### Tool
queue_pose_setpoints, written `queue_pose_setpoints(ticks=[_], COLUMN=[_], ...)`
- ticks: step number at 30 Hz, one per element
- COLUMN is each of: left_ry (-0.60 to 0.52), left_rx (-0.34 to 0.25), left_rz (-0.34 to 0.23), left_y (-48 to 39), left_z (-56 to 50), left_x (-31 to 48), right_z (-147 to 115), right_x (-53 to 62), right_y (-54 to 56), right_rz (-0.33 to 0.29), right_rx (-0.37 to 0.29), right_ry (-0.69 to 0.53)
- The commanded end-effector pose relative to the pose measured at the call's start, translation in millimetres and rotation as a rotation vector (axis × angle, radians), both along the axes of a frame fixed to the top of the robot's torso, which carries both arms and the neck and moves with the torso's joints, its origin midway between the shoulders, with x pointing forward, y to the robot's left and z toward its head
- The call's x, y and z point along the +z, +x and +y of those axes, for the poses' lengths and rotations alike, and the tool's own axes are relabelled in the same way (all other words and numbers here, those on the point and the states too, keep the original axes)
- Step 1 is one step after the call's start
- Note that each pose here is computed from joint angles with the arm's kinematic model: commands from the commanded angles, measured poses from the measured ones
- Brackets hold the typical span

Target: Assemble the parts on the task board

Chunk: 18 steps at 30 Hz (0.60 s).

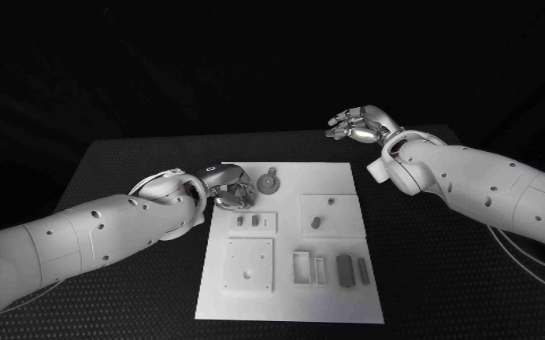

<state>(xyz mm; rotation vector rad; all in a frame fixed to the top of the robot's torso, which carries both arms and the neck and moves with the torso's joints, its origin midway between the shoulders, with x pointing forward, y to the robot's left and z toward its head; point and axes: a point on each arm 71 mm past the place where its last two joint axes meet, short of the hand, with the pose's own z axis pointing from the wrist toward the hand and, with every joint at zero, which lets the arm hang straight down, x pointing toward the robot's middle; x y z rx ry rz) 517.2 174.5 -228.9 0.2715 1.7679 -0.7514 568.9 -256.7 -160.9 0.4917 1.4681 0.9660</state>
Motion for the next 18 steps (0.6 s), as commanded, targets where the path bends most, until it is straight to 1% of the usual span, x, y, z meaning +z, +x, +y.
queue_pose_setpoints(ticks=[1, 6, 11, 18], left_ry=[0.026, 0.028, 0.018, 0.045], left_rx=[-0.02, -0.028, -0.033, -0.029], left_rz=[0.022, 0.026, 0.015, 0.031], left_y=[-2.5, -3.7, -5.0, -4.9], left_z=[-4.2, -7.2, -8.8, -8.8], left_x=[-5.5, -8.0, -7.1, -9.7], right_z=[2.4, 2.5, 2.3, 2.0], right_x=[0.6, 0.6, 0.5, 0.6], right_y=[-0.5, -0.6, -0.5, -0.7], right_rz=[-0.006, -0.006, -0.004, -0.004], right_rx=[0.014, 0.015, 0.016, 0.015], right_ry=[-0.001, -0.001, -0.001, -0.001])
